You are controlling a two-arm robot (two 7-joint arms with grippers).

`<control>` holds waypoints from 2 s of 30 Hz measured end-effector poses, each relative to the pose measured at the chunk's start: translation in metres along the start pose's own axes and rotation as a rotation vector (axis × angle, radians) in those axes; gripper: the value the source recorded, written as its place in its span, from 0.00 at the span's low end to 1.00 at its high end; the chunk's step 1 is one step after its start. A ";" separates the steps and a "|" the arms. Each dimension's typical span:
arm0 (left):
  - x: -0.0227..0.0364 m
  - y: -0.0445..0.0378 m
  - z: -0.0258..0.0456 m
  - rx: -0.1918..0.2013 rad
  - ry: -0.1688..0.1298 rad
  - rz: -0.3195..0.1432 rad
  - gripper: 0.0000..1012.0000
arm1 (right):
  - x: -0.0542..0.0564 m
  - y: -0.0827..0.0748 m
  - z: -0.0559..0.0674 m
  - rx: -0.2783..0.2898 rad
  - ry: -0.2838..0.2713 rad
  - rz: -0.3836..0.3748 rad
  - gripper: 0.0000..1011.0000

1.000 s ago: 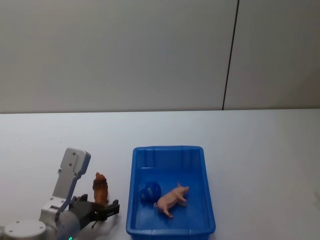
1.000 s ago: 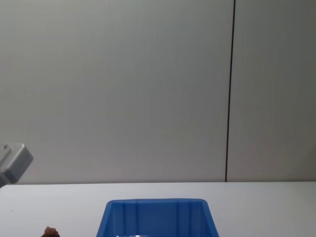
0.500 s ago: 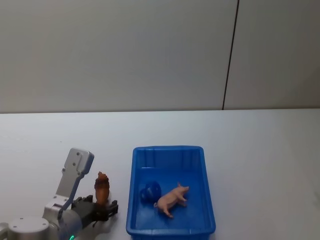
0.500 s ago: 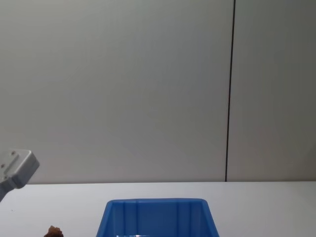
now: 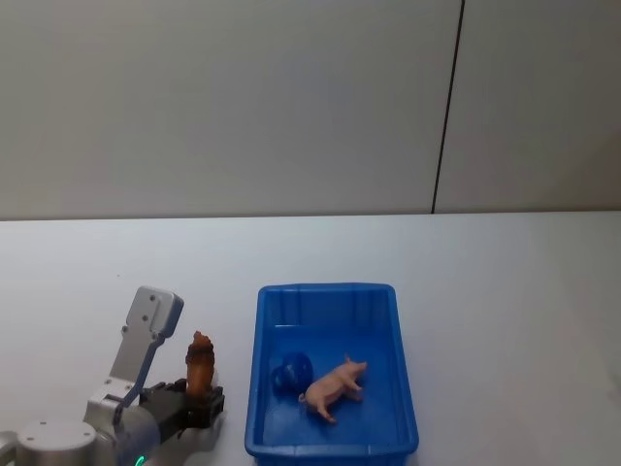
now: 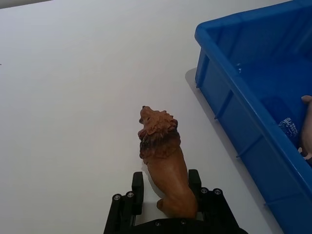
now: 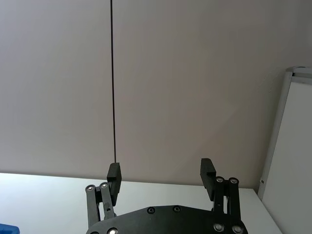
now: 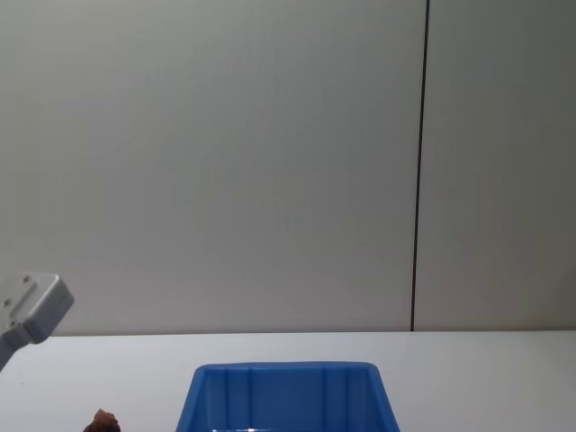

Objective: Pick up the two dolls from the table and place them into the box.

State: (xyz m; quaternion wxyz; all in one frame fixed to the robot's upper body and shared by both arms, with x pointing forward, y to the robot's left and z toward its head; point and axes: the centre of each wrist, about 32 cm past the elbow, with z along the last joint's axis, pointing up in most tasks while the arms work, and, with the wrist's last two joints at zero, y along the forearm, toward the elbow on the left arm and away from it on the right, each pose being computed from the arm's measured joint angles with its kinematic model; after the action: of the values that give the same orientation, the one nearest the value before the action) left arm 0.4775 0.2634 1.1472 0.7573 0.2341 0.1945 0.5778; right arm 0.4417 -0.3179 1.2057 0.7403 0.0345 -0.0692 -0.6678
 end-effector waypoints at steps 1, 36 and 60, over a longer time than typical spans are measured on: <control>-0.0005 0.0005 0.0000 -0.004 0.000 0.000 0.57 | 0.000 0.000 0.000 0.000 0.000 0.000 0.99; -0.0012 0.0361 0.0287 -0.374 -0.118 0.003 0.35 | 0.000 0.000 0.000 0.000 0.000 0.000 0.99; 0.0086 0.0171 0.0504 -0.449 -0.168 -0.349 0.35 | 0.000 0.000 0.000 0.000 0.000 0.000 0.99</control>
State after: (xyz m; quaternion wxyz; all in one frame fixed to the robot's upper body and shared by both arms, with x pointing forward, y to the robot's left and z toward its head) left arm 0.4948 0.2690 1.1980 0.8916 0.0708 0.0358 0.4459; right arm 0.4417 -0.3179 1.2057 0.7403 0.0346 -0.0692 -0.6678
